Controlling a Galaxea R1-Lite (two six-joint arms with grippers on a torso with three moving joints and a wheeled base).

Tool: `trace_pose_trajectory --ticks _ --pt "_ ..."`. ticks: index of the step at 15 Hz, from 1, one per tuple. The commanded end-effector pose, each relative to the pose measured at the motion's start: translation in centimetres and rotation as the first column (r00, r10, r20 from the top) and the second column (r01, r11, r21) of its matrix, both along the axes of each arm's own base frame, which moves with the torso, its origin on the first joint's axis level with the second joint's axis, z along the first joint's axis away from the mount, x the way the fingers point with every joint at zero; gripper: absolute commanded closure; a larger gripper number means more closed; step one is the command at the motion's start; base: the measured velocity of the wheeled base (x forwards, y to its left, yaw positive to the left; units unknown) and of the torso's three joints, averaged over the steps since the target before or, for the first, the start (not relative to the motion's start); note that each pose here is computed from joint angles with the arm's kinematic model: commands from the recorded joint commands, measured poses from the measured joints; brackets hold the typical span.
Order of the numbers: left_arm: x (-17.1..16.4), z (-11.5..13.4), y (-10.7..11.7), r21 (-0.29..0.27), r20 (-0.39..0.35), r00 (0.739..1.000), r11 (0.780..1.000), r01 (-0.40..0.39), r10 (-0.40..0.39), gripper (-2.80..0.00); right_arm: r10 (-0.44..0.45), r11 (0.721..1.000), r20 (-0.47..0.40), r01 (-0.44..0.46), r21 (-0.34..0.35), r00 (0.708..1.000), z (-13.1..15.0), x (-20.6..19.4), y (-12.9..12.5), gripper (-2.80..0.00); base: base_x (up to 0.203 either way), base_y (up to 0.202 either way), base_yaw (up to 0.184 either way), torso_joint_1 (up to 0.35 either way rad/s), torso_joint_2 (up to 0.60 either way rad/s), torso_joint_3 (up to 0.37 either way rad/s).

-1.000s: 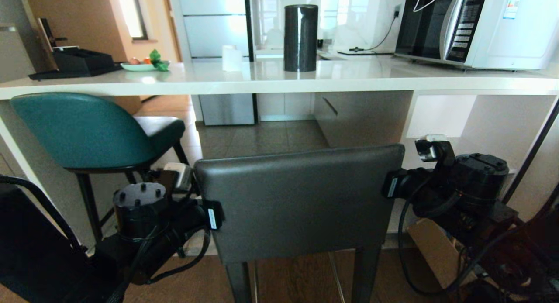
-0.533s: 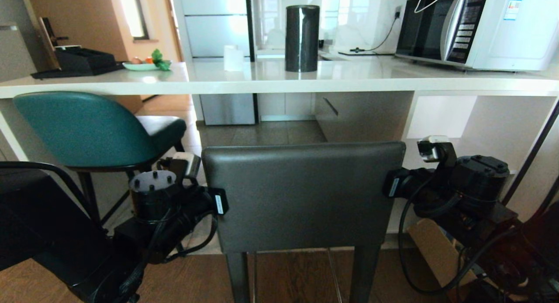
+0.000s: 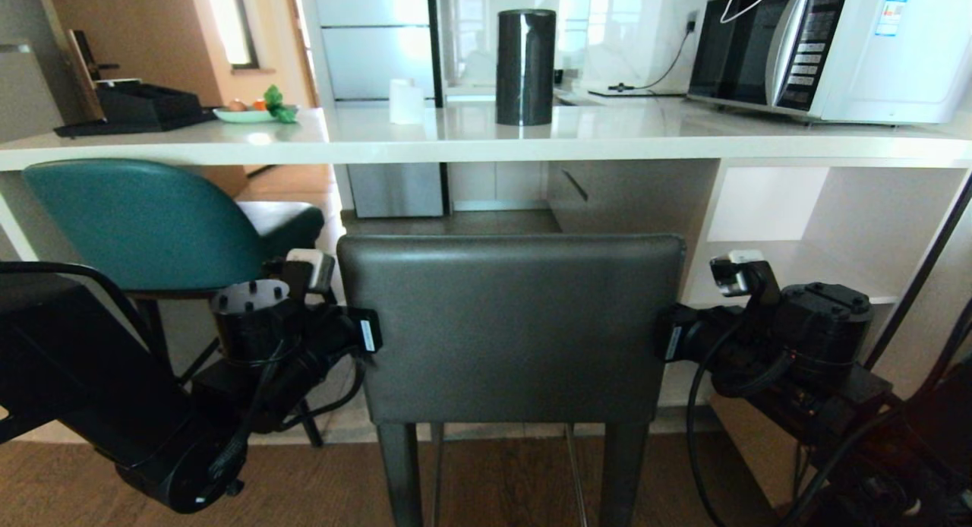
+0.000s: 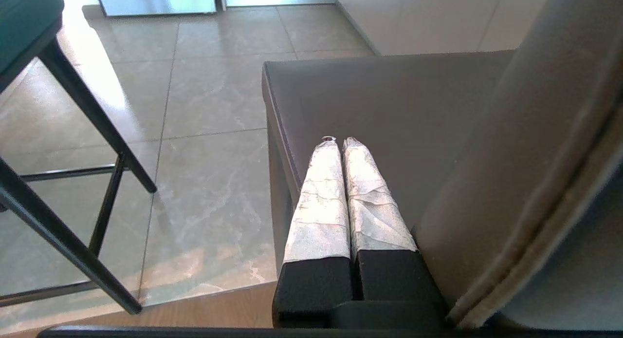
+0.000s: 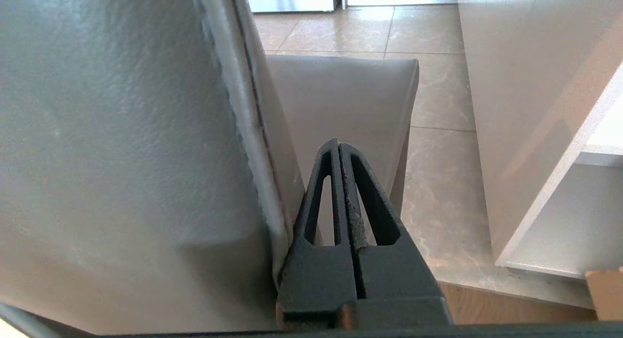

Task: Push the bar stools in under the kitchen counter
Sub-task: Push the gray chair back under the dining table

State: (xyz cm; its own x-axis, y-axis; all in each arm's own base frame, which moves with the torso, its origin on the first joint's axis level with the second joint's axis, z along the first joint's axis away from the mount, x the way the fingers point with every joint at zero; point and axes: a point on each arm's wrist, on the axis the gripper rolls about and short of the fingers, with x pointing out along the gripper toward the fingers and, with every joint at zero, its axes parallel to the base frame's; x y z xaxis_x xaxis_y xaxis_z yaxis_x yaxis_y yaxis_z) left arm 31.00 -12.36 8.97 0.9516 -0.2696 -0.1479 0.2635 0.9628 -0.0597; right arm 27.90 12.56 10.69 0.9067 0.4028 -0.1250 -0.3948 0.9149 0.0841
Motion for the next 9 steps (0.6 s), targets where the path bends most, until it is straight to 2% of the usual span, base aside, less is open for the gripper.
trace_pose_trajectory --ticks 1,4,9 --pt "0.5 -0.2 -0.8 0.000 0.005 1.000 1.000 0.006 -0.006 0.00 -0.012 1.000 -0.002 0.012 -0.002 1.000 -0.3 0.1 -0.1 0.00 0.000 0.000 0.000 0.000 0.00 0.000" --pt "0.2 0.5 -3.0 -0.012 0.038 0.998 0.998 0.057 -0.057 0.00 -0.011 1.000 -0.017 0.011 -0.006 1.000 -0.8 -0.1 -0.2 0.00 0.000 0.000 0.000 0.000 0.00 0.000" --pt "-4.0 0.6 -5.0 -0.006 0.016 0.991 0.991 0.135 -0.135 0.00 -0.052 0.999 -0.015 0.052 -0.005 0.999 -1.2 0.7 -1.4 0.00 0.000 0.000 0.000 0.000 0.00 0.000"
